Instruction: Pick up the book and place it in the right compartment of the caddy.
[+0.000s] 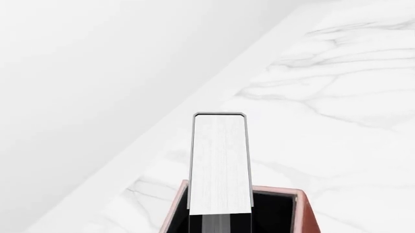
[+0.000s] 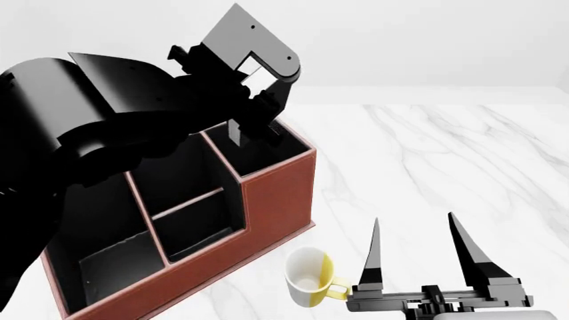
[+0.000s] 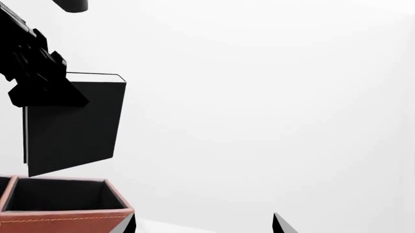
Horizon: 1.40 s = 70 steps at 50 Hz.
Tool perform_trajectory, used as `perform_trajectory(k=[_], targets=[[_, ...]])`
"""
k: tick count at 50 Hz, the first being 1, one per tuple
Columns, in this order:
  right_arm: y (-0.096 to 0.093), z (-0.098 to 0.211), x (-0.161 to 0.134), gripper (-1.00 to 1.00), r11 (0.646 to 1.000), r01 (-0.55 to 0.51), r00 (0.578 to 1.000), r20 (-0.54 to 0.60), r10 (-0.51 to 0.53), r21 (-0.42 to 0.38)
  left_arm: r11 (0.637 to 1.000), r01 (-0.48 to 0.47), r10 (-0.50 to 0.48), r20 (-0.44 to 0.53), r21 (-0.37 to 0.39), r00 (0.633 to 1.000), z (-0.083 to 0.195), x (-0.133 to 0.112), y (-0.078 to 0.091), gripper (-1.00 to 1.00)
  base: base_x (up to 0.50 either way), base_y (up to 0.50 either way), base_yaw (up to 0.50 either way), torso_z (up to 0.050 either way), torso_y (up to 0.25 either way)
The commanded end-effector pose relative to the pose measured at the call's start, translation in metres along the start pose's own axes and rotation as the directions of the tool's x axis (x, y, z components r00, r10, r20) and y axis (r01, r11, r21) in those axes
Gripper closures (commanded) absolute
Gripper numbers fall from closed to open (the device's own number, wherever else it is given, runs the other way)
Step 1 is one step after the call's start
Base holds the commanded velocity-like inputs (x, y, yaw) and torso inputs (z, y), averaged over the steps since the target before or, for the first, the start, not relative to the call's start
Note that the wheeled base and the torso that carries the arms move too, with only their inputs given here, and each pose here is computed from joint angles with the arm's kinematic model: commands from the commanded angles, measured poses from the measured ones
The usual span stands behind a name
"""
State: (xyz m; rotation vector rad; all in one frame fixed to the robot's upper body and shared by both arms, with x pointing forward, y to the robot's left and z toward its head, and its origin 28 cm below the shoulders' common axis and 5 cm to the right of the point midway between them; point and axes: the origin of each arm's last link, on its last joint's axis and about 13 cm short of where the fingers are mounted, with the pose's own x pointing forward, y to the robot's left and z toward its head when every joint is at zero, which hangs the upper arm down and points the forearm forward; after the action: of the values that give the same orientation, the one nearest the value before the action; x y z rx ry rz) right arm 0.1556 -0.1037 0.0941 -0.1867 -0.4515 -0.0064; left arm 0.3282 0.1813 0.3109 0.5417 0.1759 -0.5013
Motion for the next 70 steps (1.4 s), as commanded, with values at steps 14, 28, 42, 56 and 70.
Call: perform_trajectory(k=[14, 28, 42, 56, 70], targets=[[0.000, -0.003, 0.002, -1.00, 1.000, 0.010, 1.000, -0.023, -0.010, -0.022, 1.000, -0.023, 0.023, 0.021, -0.007, 1.000, -0.010, 0.017, 0.004, 1.00, 0.00, 0.00, 0.00, 0.000, 0.001], [-0.001, -0.002, 0.002, -1.00, 1.000, 0.013, 1.000, -0.020, -0.014, -0.026, 1.000, 0.011, -0.012, -0.021, -0.026, 1.000, -0.030, 0.035, -0.002, 1.00, 0.00, 0.00, 0.00, 0.000, 0.001], [0.000, -0.002, 0.002, -1.00, 0.999, 0.014, 1.000, -0.018, -0.015, -0.029, 0.999, 0.003, -0.005, -0.042, -0.045, 0.999, -0.049, 0.050, -0.004, 1.00, 0.00, 0.00, 0.00, 0.000, 0.002], [0.000, -0.003, 0.002, -1.00, 0.999, 0.014, 1.000, -0.018, -0.014, -0.033, 0.979, -0.138, 0.151, 0.075, -0.150, 0.986, -0.041, 0.044, 0.013, -1.00, 0.00, 0.00, 0.00, 0.000, 0.001], [-0.002, 0.000, 0.001, -1.00, 0.999, 0.023, 1.000, -0.004, -0.023, -0.043, 0.932, -0.185, 0.291, 0.340, -0.312, 0.894, -0.024, -0.037, -0.002, -1.00, 0.00, 0.00, 0.00, 0.000, 0.000]])
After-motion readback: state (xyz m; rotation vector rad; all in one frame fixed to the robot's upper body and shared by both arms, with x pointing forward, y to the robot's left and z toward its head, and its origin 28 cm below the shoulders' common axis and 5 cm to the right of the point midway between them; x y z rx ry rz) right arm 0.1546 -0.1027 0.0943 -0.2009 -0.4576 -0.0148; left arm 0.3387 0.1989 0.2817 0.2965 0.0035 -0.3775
